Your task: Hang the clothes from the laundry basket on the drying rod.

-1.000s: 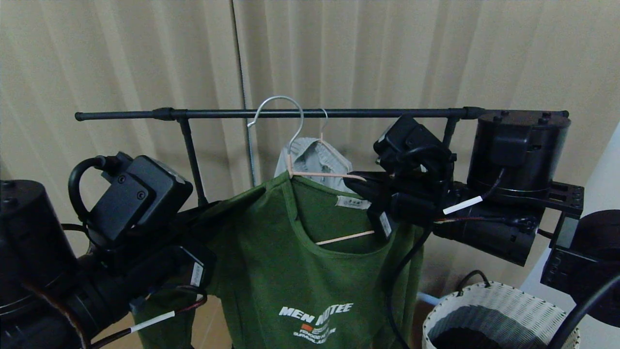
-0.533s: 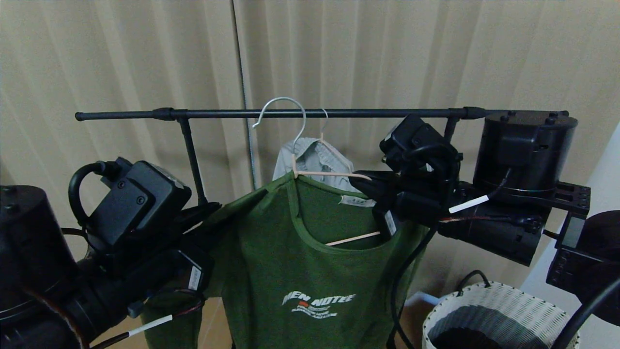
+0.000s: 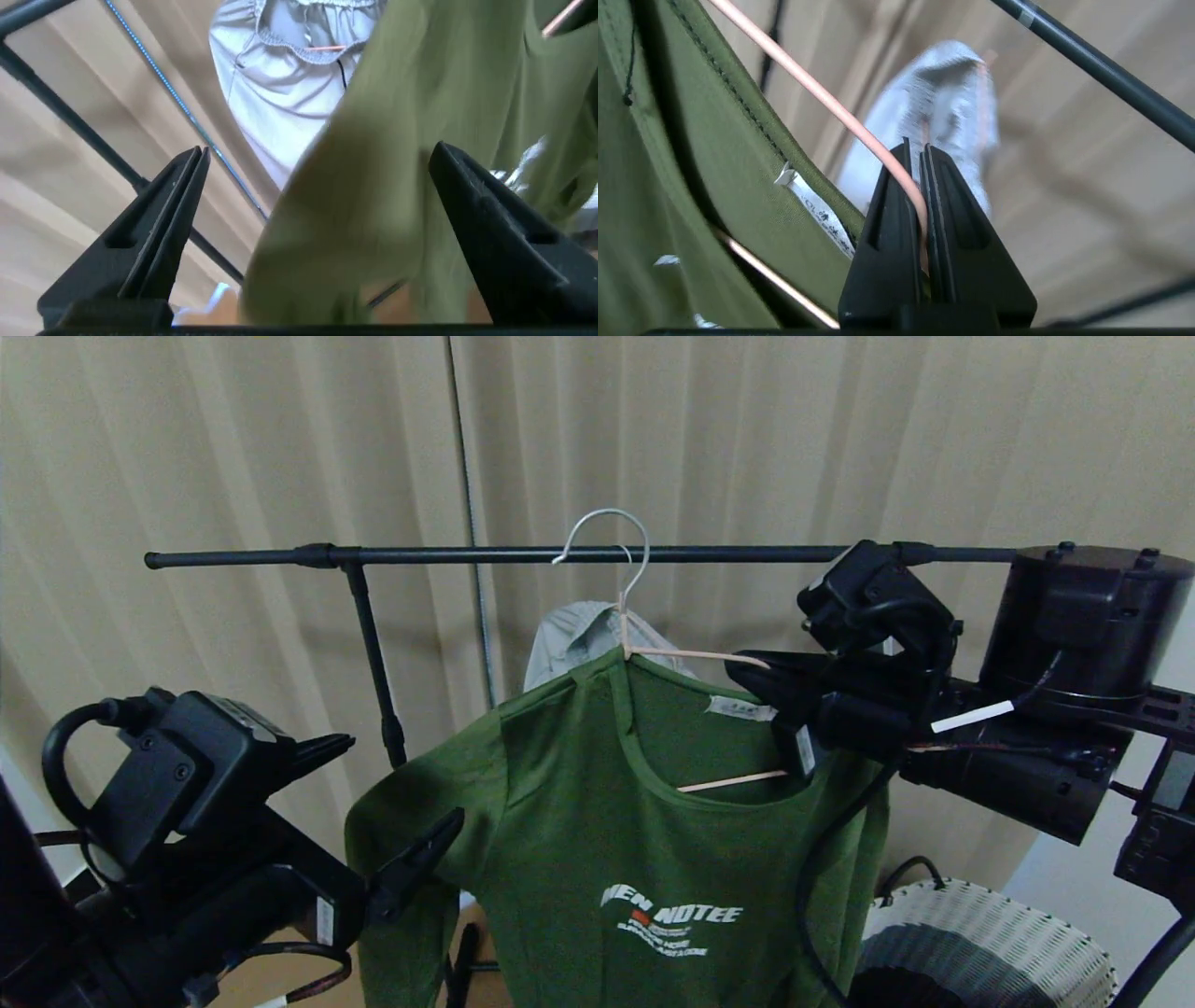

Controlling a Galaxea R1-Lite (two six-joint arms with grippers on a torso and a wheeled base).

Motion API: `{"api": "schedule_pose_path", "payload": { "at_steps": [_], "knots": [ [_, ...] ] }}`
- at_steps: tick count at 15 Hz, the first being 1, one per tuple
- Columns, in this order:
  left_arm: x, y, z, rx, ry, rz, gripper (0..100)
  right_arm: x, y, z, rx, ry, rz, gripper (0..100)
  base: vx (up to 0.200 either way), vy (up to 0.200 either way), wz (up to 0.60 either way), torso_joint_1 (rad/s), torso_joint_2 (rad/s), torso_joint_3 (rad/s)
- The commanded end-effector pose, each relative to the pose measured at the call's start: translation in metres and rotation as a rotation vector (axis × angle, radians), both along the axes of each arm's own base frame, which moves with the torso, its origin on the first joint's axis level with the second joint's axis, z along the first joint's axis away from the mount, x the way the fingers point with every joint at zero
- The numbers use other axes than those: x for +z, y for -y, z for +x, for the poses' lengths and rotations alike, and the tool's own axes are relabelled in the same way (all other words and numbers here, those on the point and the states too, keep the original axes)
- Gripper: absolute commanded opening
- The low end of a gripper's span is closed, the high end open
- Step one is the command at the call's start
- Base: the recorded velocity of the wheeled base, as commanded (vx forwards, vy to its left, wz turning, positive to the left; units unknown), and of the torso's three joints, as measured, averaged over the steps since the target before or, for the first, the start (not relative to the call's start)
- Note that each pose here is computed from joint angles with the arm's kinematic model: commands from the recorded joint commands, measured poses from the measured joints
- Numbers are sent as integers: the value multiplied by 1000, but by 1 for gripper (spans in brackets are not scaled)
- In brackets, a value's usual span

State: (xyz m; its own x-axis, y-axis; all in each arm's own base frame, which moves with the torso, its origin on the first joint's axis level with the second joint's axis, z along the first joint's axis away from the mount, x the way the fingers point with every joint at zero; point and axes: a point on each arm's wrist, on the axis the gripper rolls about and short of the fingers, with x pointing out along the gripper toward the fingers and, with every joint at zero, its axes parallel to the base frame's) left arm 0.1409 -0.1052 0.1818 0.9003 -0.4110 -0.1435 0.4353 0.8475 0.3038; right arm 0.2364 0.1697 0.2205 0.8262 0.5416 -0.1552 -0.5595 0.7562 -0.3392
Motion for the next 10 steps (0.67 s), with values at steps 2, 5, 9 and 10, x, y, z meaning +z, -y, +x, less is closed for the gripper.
{"api": "schedule_pose_path", "payload": {
  "at_steps": [2, 5, 9, 10],
  "knots": [
    [1, -5, -6, 3, 12, -12, 100, 7, 27, -5, -67, 21, 18, 0, 0, 0, 0, 0, 0, 0],
    [-3, -7, -8, -23, -2, -4, 100, 0, 49, -3, -146, 44, 31, 0, 0, 0, 0, 0, 0, 0],
    [-32, -7, -9, -96, -121, 46, 100, -19, 65, -21, -167, 51, 33, 0, 0, 0, 0, 0, 0, 0],
    [-41, -8, -11, -117, -166, 44, 100, -21, 69, -26, -173, 52, 35, 0, 0, 0, 0, 0, 0, 0]
  ]
}}
